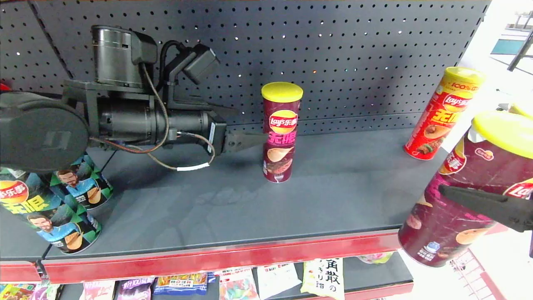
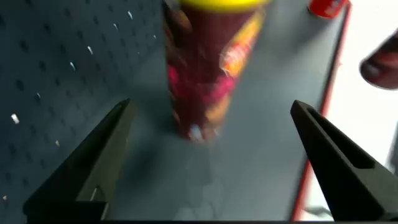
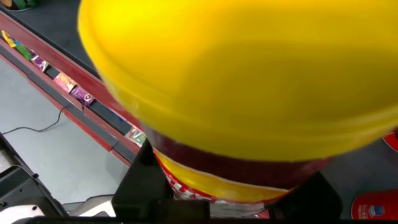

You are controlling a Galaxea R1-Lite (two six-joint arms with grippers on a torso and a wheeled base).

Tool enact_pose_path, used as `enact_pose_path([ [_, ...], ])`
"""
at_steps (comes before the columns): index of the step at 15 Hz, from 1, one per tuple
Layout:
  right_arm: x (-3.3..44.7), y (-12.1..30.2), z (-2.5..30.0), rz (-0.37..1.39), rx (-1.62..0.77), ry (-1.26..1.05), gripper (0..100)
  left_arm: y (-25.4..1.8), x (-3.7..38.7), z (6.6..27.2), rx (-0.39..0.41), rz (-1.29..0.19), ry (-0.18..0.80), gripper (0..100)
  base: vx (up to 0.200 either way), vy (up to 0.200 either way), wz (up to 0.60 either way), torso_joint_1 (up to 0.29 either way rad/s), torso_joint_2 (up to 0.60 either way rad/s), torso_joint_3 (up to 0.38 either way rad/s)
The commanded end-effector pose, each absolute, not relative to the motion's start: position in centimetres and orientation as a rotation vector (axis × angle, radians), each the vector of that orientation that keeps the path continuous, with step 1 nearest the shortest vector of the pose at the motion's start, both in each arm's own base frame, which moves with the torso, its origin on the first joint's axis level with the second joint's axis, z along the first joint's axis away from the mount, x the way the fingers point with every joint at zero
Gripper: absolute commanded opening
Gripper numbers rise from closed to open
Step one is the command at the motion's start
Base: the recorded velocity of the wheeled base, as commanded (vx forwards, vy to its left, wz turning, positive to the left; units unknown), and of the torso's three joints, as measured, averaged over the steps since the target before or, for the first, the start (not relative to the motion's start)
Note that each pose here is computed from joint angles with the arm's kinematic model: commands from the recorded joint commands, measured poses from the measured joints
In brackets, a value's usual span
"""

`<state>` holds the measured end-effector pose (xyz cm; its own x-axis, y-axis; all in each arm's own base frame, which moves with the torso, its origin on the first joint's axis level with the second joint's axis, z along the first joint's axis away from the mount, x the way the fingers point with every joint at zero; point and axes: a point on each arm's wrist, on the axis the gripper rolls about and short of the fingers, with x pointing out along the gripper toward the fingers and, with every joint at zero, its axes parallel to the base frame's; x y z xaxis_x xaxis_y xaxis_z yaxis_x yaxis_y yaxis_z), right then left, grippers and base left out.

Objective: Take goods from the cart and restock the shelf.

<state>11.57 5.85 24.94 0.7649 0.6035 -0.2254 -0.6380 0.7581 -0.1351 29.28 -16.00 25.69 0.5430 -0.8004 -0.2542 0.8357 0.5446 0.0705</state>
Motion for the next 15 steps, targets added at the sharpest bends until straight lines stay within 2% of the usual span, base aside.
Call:
enact_pose_path([
  [1, 11.7, 5.9, 25.2, 0.680, -0.209, 0.167, 0, -17.1, 31.6, 23.9, 0.188, -0.984, 0.201, 100, 0.000, 0.000, 0.00, 0.000, 0.00, 0.000],
  [5, 11.8, 6.0, 25.3, 0.680, -0.209, 0.167, 0, -17.5, 31.9, 23.5, 0.163, -1.087, 0.197, 100, 0.000, 0.000, 0.00, 0.000, 0.00, 0.000],
  [9, 11.9, 6.0, 25.2, 0.681, -0.209, 0.168, 0, -18.7, 34.3, 23.4, 0.166, -1.079, 0.169, 100, 0.000, 0.000, 0.00, 0.000, 0.00, 0.000],
  [15, 11.9, 6.0, 25.2, 0.681, -0.210, 0.170, 0, -20.1, 35.3, 23.4, 0.162, -1.105, 0.151, 100, 0.000, 0.000, 0.00, 0.000, 0.00, 0.000],
])
